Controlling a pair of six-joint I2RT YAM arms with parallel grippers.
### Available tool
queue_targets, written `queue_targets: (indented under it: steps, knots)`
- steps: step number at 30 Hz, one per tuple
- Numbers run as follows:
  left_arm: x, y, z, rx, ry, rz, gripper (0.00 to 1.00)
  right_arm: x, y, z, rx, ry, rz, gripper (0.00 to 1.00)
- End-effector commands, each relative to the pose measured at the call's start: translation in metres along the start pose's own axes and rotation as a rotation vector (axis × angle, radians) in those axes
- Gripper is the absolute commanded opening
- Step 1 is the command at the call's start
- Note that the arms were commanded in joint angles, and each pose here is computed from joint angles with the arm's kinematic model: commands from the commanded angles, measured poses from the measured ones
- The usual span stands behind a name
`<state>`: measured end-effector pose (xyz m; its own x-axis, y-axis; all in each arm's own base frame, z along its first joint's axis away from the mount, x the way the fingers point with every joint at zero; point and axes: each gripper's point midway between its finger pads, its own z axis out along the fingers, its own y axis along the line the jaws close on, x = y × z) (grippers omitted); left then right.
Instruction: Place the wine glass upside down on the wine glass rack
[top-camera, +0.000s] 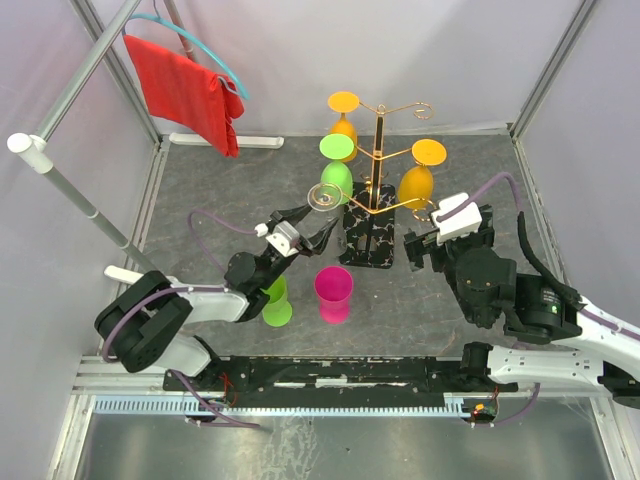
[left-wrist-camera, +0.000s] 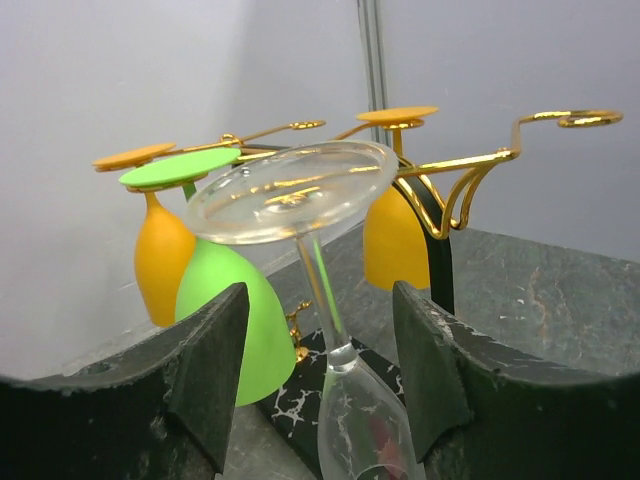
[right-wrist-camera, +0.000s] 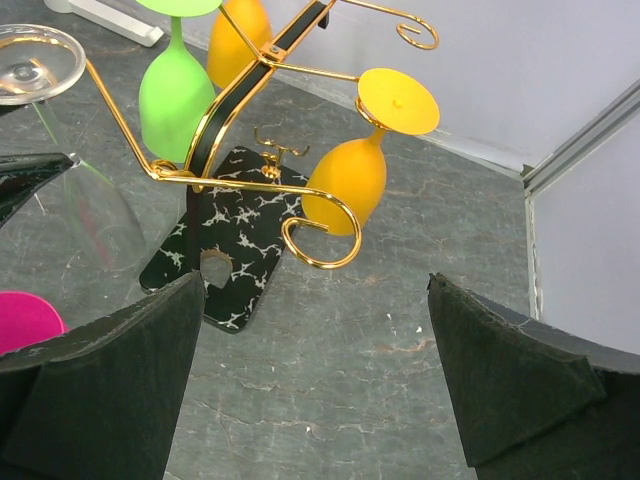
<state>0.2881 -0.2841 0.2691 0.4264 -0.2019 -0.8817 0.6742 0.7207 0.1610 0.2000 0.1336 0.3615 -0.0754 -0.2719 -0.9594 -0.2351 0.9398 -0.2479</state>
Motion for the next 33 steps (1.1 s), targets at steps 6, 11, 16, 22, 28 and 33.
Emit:
queue_targets:
  steps: [6,11,16,22,28,33]
  knots:
    - [-0.038,0.010,-0.012,-0.027,-0.056,0.044,0.70,-0.011,-0.001,0.000,0.011,-0.015,0.045,1.00]
    - [-0.049,0.013,-0.033,-0.029,0.002,0.072,0.72,-0.018,0.005,-0.001,-0.015,-0.004,0.067,1.00]
    - [-0.065,0.027,-0.049,-0.088,0.109,0.041,0.76,-0.024,0.019,0.001,-0.070,0.016,0.067,1.00]
    - [-0.091,0.052,-0.056,-0.213,0.292,-0.038,0.77,-0.021,0.050,0.004,-0.163,0.089,0.044,0.98]
    - [-0.123,0.067,-0.039,-0.292,0.452,-0.122,0.77,0.018,0.100,0.006,-0.289,0.232,0.033,0.94]
    - [-0.139,0.068,-0.037,-0.330,0.509,-0.216,0.77,0.054,0.131,0.004,-0.364,0.308,0.087,0.93]
